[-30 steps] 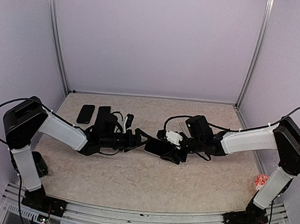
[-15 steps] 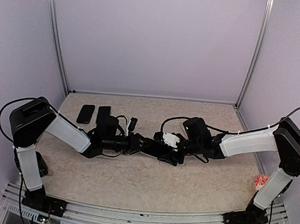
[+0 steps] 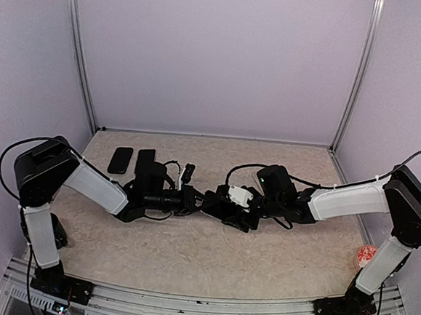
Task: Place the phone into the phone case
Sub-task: Pass from the right arm to the left
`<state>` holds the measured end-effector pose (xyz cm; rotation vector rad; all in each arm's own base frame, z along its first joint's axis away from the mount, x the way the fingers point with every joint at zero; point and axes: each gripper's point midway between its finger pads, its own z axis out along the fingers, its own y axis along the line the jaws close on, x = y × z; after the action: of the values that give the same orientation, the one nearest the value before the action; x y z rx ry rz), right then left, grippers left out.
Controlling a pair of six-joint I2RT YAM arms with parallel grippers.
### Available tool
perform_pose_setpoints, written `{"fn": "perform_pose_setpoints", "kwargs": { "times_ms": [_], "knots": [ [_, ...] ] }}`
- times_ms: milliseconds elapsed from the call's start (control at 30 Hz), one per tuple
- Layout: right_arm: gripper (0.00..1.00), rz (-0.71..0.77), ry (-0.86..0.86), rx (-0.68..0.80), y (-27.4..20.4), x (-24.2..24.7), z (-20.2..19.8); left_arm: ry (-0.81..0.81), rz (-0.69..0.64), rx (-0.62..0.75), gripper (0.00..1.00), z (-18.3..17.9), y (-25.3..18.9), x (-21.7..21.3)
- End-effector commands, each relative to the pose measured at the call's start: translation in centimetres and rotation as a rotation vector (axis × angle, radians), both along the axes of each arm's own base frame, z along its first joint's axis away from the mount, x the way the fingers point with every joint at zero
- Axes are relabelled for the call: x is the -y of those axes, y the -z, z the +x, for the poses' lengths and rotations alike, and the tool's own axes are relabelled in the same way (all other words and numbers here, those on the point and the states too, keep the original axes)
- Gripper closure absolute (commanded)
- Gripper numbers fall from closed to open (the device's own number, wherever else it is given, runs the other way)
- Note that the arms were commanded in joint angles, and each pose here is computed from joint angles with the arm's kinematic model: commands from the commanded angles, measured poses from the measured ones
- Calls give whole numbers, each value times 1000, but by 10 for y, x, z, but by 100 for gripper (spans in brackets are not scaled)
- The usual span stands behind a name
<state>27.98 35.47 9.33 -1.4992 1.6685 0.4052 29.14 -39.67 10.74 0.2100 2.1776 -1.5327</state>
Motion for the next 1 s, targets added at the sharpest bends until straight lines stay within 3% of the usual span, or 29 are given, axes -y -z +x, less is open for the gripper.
{"fn": "perform_pose_setpoints", "kwargs": {
  "times_ms": [0,100,400,667,967],
  "knots": [
    [45,52,2,66,-20,-8,6,4,1,15,100,2,0,4],
    [37,52,13,68,-21,-7,7,2,-1,15,100,2,-1,4],
    [1,131,52,42,-44,-3,4,-6,-34,51,100,2,-11,-1],
    [0,257,140,-7,-74,14,11,-2,-77,86,100,0,-25,-5],
    [3,365,467,-84,-87,79,72,-21,-115,113,100,-1,-39,-15]
  ]
}}
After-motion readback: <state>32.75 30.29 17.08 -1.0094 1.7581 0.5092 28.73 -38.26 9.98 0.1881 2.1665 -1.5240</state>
